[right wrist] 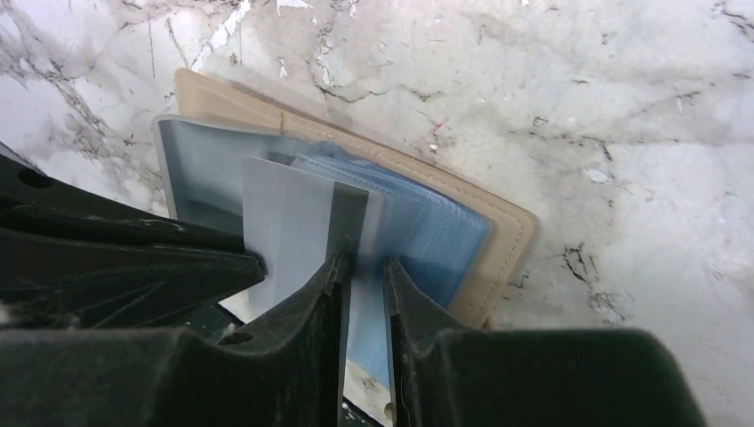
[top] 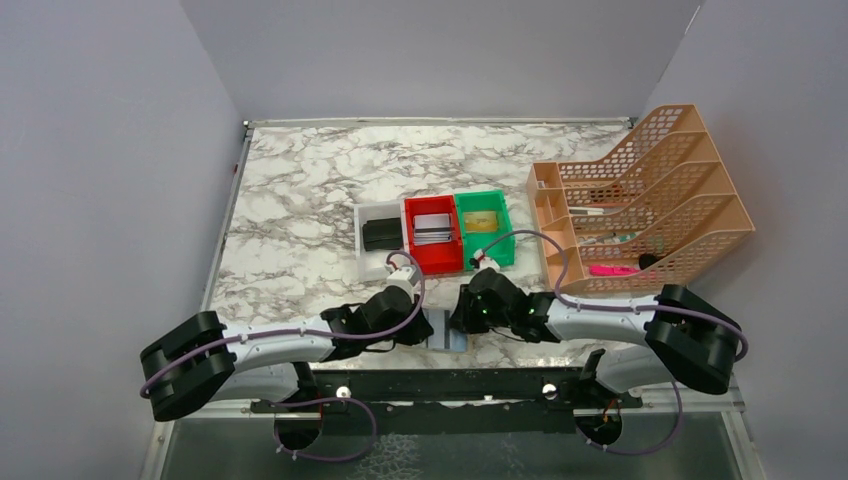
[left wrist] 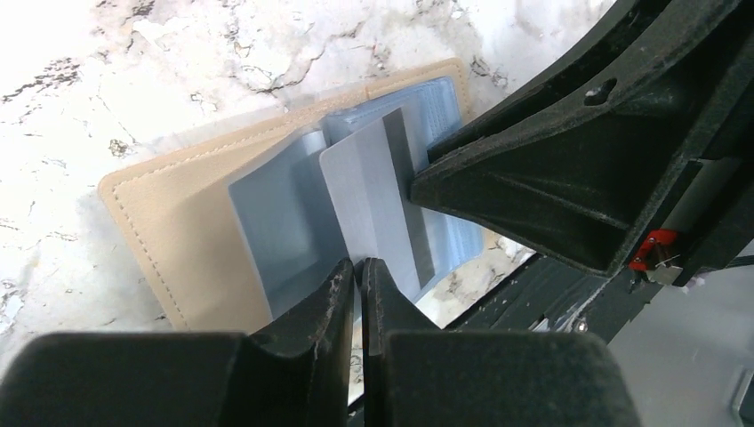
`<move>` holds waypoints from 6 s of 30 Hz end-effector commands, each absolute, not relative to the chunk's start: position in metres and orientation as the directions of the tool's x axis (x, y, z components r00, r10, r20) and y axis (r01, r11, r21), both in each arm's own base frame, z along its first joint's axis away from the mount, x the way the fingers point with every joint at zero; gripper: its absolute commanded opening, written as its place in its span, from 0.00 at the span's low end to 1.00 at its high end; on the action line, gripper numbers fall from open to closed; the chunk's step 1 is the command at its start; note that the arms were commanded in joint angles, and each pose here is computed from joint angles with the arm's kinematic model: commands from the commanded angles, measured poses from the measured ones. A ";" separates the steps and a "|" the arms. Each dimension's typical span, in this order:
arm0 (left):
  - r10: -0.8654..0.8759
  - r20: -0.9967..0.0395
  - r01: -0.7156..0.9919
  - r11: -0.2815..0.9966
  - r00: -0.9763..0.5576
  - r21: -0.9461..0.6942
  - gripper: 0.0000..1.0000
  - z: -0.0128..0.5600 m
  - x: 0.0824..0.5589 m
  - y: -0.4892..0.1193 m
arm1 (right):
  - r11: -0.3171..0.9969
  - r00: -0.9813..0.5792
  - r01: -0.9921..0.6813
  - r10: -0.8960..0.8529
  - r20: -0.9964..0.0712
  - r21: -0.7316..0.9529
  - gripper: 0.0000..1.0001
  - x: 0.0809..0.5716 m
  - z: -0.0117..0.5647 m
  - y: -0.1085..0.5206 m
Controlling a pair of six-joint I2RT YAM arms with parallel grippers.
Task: Take the credit cards out of the card holder
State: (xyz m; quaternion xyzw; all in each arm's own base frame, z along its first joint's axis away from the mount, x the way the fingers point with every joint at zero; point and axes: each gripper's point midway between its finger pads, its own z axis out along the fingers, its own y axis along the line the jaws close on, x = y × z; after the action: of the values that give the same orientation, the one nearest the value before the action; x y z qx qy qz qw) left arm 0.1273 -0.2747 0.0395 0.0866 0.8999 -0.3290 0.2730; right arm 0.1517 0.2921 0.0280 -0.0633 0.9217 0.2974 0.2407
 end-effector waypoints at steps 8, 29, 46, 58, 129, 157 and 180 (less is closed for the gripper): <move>-0.079 -0.577 0.326 0.759 -0.813 -0.563 0.05 0.050 0.134 -0.272 | 0.742 -0.838 -0.348 0.027 -0.545 0.573 0.30 0.148 0.067 0.296; -0.095 -0.597 0.315 0.778 -0.796 -0.544 0.05 0.057 0.135 -0.259 | 0.849 -0.899 -0.211 0.027 -0.438 0.484 0.33 0.147 0.008 0.284; -0.111 -0.600 0.304 0.781 -0.792 -0.545 0.09 0.061 0.136 -0.256 | 0.694 -0.848 -0.351 0.049 -0.528 0.628 0.37 0.146 0.066 0.309; -0.110 -0.589 0.310 0.765 -0.800 -0.564 0.20 0.062 0.135 -0.262 | 0.737 -0.894 -0.283 0.029 -0.446 0.614 0.41 0.145 0.027 0.316; -0.269 -0.593 0.414 0.504 -0.759 -0.758 0.00 0.161 0.180 -0.237 | 0.598 -0.722 -0.410 0.250 -0.646 0.689 0.76 0.156 0.102 0.277; -0.352 -0.468 0.378 0.297 -0.810 -0.877 0.00 0.167 0.158 -0.241 | 0.073 -0.830 -0.505 0.231 -0.508 0.860 0.43 0.154 0.165 0.339; -0.354 -0.466 0.359 0.328 -0.811 -0.874 0.53 0.154 0.158 -0.238 | 0.125 -0.815 -0.475 0.310 -0.489 0.871 0.01 0.158 0.159 0.322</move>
State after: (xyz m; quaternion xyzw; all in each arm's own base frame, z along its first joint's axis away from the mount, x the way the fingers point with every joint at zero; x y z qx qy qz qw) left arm 0.1580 -0.2385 0.1545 -0.0074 0.7542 -0.5844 0.2995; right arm 0.1527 0.3300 0.1595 -0.0712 0.6825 0.6748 0.2716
